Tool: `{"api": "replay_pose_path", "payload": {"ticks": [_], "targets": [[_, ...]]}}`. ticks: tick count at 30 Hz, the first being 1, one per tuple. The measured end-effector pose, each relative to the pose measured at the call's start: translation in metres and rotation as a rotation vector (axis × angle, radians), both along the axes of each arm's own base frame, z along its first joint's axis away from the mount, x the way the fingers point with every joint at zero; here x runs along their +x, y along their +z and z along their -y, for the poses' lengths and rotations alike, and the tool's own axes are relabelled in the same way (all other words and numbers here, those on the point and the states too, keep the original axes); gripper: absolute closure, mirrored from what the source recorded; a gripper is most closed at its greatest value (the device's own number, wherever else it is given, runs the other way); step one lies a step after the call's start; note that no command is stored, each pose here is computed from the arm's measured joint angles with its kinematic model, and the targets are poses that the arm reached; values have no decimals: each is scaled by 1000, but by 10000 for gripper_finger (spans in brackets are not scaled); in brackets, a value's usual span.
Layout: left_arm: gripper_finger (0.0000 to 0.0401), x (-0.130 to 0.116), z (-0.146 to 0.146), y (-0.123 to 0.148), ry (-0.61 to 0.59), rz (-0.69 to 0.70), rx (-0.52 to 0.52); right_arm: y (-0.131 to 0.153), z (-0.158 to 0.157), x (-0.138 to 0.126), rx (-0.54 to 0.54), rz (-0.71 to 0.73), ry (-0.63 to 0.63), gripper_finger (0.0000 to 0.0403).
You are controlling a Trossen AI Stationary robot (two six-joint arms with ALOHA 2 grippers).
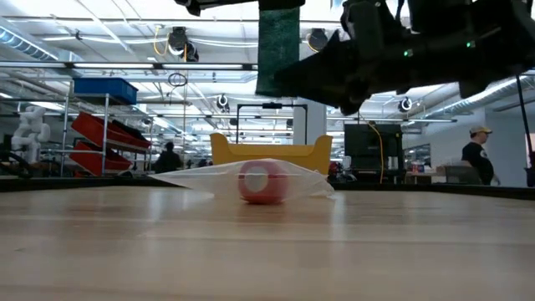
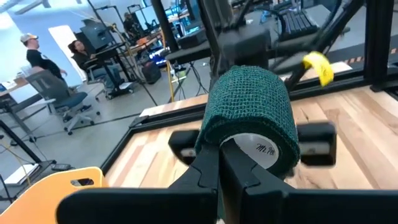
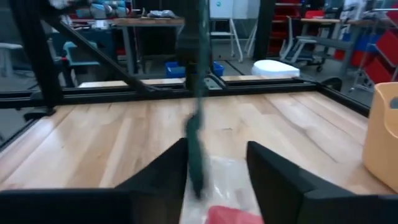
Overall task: Roll bandage
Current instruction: Roll the green bandage
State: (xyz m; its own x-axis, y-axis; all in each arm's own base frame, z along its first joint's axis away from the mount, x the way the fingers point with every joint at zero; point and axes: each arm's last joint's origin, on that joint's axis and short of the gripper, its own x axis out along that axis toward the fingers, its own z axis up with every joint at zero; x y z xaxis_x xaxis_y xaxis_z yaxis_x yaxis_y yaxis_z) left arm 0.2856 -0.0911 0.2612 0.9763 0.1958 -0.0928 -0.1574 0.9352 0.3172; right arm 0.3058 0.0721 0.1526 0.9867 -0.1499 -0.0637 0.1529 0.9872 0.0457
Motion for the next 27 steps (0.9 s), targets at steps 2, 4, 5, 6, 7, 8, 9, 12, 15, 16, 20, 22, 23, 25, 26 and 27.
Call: {"api": "replay_pose_path", "payload": {"ticks": [2,4,5,6,7,8,9,12,15,16,20,22,23,25,26,27], "targets": [[401,1,0,4,-4,5,-2,-2,3,1,-1,0,-10,282],[401,2,1,6,-4,1,-1,-4,4,2,-4,0,-13,315],[401,3,1,8,-5,2,-1,-4,4,2,-6,-1,-11,334],[401,3,1,9,-6,2,-1,-4,4,2,-9,-2,-7,357],[401,3,1,10,-6,0,0,-4,4,2,-21,-4,3,379],[401,4,1,10,-6,1,0,-4,3,2,-35,-11,18,390],[401,4,1,11,-7,1,0,-5,2,2,-38,-15,22,395],[401,4,0,10,-3,-4,22,-7,-2,1,-41,-41,36,401],[401,5,-3,10,9,-5,26,-11,-7,-1,-44,-78,53,402],[401,5,-4,10,13,-5,27,-12,-8,-2,-46,-85,59,402],[401,6,-8,10,27,-7,34,-13,-15,-4,-52,-104,83,403],[401,6,-8,10,28,-7,35,-15,-18,-5,-59,-125,91,403],[401,6,-8,10,28,-7,35,-17,-19,-5,-58,-138,93,403],[401,6,-8,10,21,-6,31,-21,-18,-6,-54,-178,62,403],[401,7,-7,10,7,-5,25,-23,-17,-7,-64,-198,19,403],[401,7,-7,11,-5,-3,22,-23,-14,-7,-82,-203,-30,403]]}}
